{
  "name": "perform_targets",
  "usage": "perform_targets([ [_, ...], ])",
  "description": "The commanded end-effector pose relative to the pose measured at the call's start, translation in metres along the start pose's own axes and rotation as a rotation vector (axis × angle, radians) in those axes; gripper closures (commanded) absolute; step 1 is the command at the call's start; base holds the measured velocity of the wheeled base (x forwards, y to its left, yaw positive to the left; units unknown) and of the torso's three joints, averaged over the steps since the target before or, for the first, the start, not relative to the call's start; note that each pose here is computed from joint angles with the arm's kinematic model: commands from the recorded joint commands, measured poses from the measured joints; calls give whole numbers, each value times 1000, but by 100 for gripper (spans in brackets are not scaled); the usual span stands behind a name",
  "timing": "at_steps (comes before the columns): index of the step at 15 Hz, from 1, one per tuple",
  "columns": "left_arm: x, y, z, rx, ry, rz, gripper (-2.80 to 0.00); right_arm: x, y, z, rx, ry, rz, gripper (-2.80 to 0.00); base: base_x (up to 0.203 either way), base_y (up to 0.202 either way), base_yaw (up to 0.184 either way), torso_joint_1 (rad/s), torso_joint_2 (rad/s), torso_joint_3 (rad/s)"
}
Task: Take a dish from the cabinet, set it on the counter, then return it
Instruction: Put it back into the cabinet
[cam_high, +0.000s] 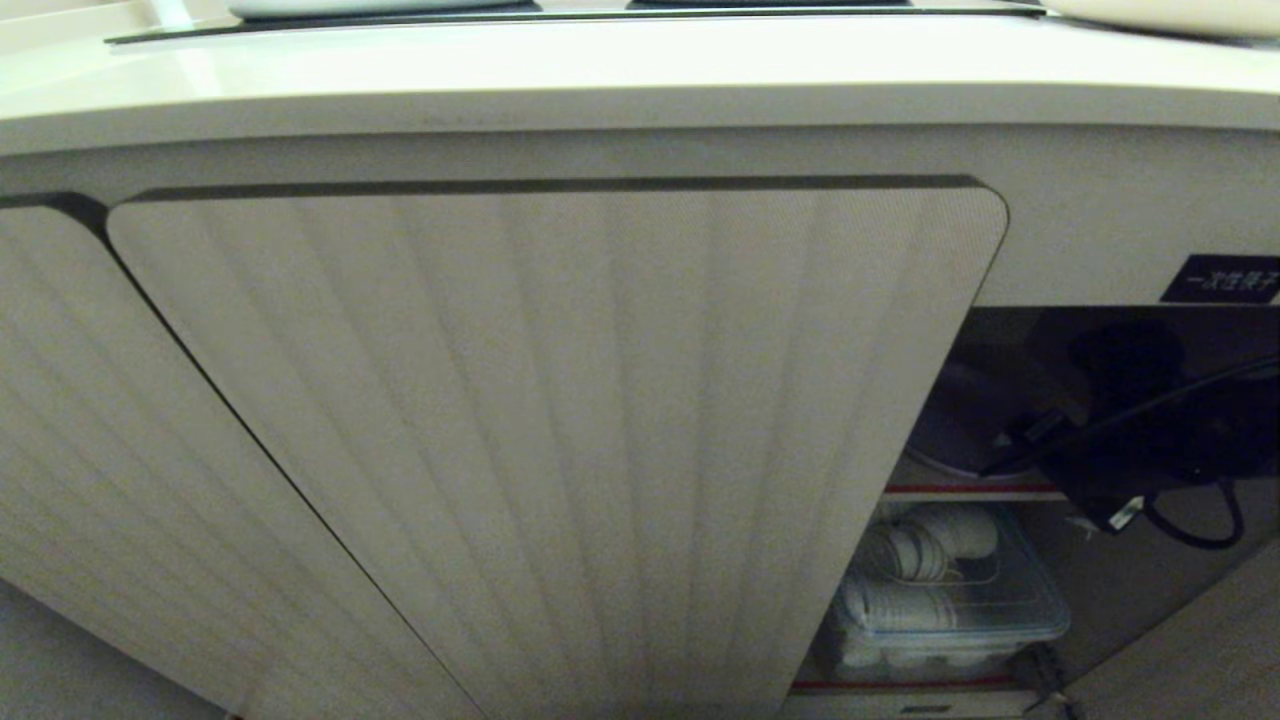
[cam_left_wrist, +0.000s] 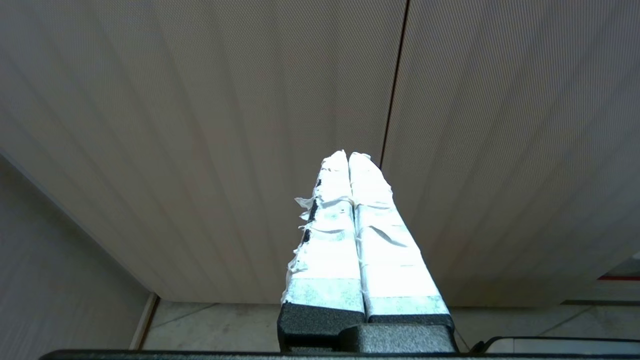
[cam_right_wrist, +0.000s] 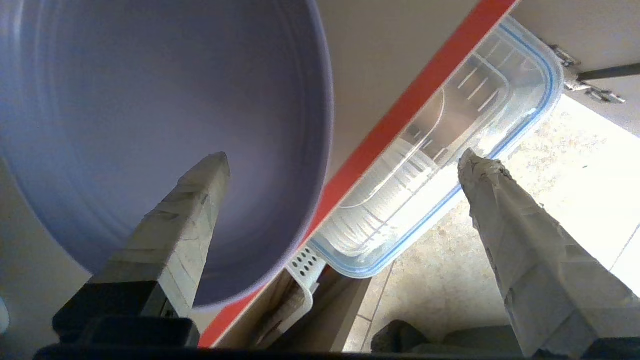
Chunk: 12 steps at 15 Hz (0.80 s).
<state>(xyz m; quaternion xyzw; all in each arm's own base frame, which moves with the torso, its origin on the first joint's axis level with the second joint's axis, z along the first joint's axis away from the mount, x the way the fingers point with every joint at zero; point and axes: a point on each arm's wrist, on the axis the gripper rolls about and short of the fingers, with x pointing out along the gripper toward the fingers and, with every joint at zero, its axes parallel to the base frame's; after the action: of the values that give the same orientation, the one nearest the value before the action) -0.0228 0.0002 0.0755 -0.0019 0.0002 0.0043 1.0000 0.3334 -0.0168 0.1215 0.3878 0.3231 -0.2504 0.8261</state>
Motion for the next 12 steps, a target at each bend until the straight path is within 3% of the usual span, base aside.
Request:
perform_targets([
  [1,0,0,0,-1,0,1,0,-7,-1,0,-8,-8,9,-280,0,0,0,0,0,0],
  [12,0,0,0,-1,0,1,0,-29,-15,-6,-170,-90,54,-280,0,0,0,0,0,0],
])
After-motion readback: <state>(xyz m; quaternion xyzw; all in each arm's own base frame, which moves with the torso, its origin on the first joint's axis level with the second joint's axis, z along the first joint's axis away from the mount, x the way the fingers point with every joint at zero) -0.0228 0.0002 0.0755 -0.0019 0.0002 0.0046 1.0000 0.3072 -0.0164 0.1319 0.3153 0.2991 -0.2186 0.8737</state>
